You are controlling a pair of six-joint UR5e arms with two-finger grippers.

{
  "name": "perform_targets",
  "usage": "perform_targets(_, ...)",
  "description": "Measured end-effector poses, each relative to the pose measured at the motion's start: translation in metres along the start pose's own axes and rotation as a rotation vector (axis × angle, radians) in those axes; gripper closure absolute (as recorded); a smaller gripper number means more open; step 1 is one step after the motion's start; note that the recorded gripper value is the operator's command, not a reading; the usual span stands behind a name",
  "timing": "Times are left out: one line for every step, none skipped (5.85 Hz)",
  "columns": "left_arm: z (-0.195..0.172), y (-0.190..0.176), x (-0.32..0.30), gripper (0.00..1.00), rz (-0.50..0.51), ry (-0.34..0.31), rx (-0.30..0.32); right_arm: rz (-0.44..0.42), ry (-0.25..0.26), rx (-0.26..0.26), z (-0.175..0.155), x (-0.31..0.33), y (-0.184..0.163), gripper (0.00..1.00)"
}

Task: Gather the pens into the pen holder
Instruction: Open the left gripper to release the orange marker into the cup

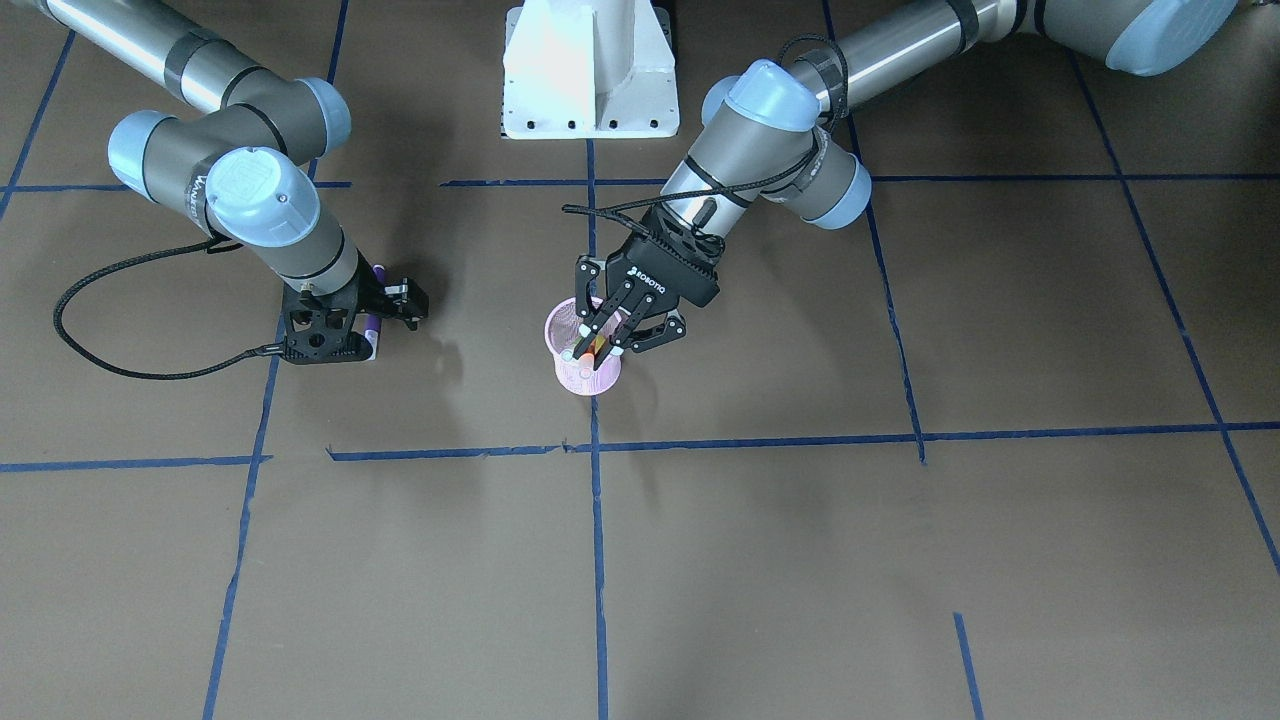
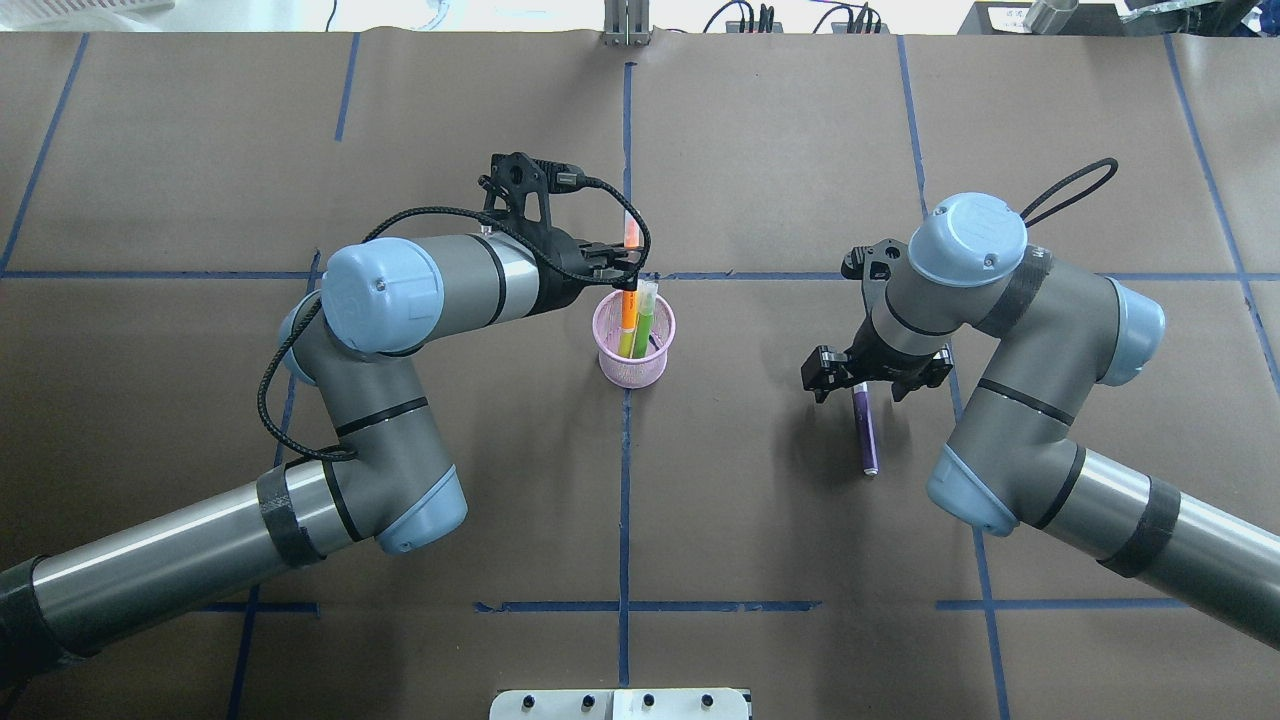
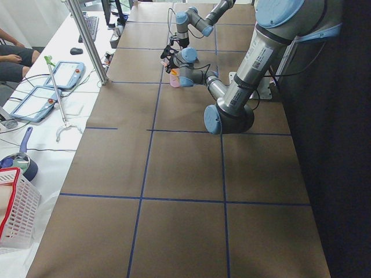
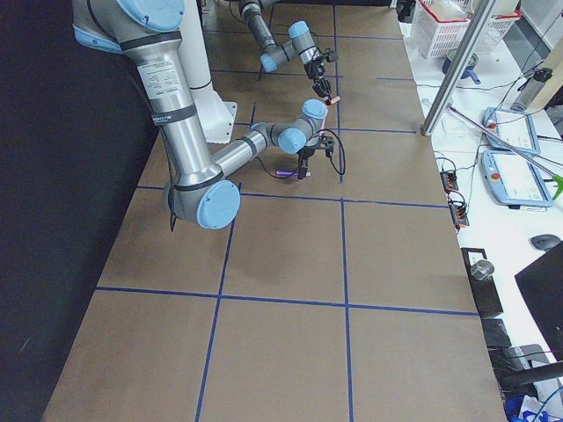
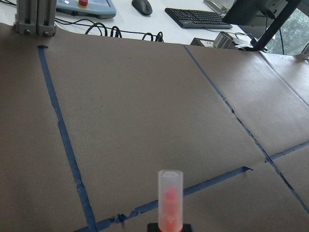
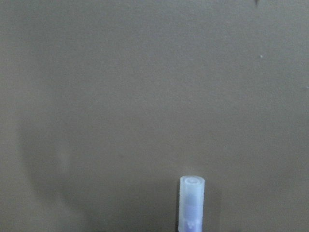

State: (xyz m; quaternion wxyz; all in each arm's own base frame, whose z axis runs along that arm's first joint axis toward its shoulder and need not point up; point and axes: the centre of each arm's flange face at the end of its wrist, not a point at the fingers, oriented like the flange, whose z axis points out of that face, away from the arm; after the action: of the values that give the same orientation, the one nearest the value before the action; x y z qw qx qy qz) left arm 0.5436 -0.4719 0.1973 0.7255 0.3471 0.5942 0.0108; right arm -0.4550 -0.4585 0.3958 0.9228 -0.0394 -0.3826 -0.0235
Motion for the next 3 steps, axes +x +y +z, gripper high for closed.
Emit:
perform_targets(0.0002,0.0015,-0.0004,0.7,0.0,0.0,-0.001,0.001,0.0,0.0,-0.0002,0.0,-0.0002,0.0)
perform_targets(0.0002,0.0021,-0.0004,0.01,0.0,0.0,-0.002,0.004,0.001,0.001,-0.0009,0.0008,-0.0012,0.0)
perform_targets(0.0001,0.002,0.0002,0.0,-0.002,0.001,-0.001,0.006,0.001,0.003,-0.0019,0.0013,-0.0022,0.0)
